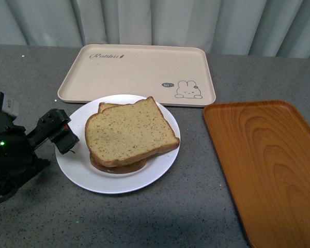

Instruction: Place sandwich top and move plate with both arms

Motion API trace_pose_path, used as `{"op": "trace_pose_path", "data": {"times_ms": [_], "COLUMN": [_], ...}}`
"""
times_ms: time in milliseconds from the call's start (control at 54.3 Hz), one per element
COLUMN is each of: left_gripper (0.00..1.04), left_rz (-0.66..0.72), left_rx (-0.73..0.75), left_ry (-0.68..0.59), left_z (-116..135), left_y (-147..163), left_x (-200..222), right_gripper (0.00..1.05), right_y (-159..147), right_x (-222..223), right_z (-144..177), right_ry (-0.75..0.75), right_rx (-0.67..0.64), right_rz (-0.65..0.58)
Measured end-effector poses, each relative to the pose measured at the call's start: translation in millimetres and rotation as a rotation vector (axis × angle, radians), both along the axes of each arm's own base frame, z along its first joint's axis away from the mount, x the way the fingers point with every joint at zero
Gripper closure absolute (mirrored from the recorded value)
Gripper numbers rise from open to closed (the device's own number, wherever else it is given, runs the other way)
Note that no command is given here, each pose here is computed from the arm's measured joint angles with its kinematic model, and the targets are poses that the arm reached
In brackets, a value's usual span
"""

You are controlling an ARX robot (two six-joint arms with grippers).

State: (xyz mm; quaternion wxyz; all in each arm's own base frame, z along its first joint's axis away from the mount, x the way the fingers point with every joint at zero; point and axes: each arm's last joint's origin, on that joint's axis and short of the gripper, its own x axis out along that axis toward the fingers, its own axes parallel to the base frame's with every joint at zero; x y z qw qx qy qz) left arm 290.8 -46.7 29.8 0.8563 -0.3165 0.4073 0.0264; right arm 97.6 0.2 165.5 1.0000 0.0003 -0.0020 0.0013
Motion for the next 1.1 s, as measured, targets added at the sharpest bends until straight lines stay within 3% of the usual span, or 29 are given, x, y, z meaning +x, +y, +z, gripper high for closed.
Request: {"op": "trace_pose_path", "data": {"times_ms": [516,737,884,1105], "left_gripper": [0.94,1.00,1.00,1.01], "left_rz": [-0.010,0.012,0.137,0.269], "left_rx": [-0.092,-0.173,-0.300,-0.456], "left_ry": [0.028,0.023,0.035,-0.054], "left_z": [-8,3,17,42], "left_y": [-4,6,32,52], "left_x": [5,2,-20,-39], "right_gripper": [0.09,0.09,0.09,0.09], "right_y": [0,0,0,0], "right_x": [0,0,0,0], "right_z": [0,0,0,0], "right_ry": [0.000,0.000,0.000,0.000], "right_rx": [0.000,0.000,0.000,0.000], "right_rz": [0.000,0.000,0.000,0.000]}}
